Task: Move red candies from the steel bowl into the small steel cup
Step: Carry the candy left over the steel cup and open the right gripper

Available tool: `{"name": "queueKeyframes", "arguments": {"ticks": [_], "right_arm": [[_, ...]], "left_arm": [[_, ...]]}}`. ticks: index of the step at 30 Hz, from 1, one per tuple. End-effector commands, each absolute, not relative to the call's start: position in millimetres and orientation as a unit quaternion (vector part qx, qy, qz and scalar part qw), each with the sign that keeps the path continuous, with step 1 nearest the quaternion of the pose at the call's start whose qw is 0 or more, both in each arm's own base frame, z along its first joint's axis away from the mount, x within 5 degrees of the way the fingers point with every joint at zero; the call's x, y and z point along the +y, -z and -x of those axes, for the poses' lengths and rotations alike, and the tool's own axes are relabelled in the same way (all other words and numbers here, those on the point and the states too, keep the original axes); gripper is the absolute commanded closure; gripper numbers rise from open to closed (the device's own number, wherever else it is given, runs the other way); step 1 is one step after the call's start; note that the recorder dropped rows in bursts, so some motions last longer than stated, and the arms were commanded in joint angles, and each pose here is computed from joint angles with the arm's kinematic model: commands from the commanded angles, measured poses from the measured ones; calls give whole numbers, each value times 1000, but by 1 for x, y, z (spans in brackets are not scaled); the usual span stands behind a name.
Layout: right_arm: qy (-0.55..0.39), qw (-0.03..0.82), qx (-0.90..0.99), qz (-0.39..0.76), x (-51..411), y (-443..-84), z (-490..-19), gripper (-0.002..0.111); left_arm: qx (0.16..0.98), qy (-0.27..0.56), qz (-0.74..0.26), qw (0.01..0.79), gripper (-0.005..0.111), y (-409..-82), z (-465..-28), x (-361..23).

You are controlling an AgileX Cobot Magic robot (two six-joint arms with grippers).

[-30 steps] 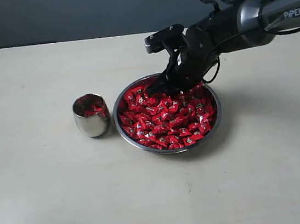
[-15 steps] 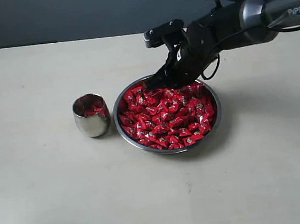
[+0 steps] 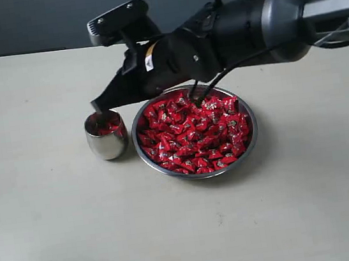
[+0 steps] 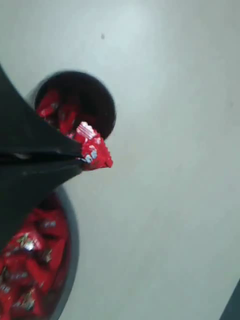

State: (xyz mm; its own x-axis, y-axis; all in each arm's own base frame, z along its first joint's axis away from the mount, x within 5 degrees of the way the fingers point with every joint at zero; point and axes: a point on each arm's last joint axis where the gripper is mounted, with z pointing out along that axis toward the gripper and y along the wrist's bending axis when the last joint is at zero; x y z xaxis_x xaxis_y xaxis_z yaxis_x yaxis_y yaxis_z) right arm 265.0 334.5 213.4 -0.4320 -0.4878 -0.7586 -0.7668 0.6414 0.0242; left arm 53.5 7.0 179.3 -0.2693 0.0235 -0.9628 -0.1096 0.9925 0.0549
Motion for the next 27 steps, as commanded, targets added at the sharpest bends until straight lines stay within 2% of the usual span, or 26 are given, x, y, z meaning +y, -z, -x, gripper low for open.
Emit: {"name": "queueKeyframes", "arguments": {"ticks": [1,10,13,16,20,27], "right_arm": [[-205,394,802,399,353,-206,-255,108],[-199,373,812,402,360,-173,-257,108],[-202,377,811,400,360,-173,-258,107],[-203,379,810,399,361,-173,-258,98],[-202,378,810,399,361,-173,-258,79],[-196,373,814,399,355,-182,-259,78]], "left_arm": [[789,-54,24,611,106,-183,-53,7],[789,-54,24,611,106,-183,-53,7],[789,-54,24,611,106,-183,-53,7],[789,-54,24,611,106,-183,-53,7],[789,-54,24,611,106,-183,-53,7],[789,-54,24,611,106,-183,-53,7]]}}
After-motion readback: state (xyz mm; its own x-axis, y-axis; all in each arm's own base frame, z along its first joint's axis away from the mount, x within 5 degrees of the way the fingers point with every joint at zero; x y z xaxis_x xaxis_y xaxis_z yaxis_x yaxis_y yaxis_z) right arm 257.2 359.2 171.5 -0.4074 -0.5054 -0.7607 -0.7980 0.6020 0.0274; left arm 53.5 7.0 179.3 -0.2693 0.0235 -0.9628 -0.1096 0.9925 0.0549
